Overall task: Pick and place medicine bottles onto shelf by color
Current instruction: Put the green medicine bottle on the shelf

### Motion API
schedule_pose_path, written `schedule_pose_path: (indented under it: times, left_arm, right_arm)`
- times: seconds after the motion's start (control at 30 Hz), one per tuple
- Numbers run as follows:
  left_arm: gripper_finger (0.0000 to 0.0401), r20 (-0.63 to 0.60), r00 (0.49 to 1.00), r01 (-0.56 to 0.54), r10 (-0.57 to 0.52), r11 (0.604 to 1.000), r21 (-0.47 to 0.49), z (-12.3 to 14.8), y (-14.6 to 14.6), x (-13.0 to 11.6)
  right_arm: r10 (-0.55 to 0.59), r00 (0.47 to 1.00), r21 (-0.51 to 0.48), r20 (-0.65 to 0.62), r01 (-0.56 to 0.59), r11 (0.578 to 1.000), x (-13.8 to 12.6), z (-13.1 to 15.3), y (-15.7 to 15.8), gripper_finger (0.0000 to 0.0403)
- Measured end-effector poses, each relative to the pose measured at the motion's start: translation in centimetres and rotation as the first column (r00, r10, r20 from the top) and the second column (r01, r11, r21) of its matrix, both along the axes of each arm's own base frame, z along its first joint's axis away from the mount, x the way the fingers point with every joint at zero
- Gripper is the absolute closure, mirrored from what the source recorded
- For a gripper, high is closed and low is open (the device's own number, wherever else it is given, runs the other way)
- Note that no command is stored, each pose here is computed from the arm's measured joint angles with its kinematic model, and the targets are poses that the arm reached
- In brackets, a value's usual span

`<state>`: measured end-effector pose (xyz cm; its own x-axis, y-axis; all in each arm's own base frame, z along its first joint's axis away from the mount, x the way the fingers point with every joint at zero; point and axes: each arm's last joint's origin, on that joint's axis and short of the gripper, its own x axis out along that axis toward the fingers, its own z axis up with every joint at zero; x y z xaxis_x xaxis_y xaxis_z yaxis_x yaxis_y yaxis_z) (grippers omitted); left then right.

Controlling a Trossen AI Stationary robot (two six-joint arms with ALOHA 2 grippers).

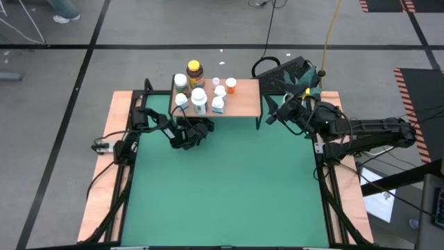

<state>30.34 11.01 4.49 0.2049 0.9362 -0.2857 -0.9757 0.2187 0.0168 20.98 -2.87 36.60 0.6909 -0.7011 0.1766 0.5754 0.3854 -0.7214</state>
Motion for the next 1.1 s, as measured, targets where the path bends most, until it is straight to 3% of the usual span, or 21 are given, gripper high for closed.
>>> schedule_pose_path:
  times: [0.4,1.1]
  left_arm:
    - [0.0181,0.076,0.997,-0.032,0.032,0.999,-0.010,0.1,0.1,0.0]
    - [0.0192,0.093,0.995,-0.043,0.039,0.998,0.044,0.8,0.2,0.3]
  right_arm:
    - [-0.028,0.999,0.009,-0.044,0.028,1.000,-0.4,-0.5,-0.6,0.0122]
    - [-0.056,0.997,0.003,-0.051,0.056,0.998,-0.8,-1.1,-1.1,0.0122]
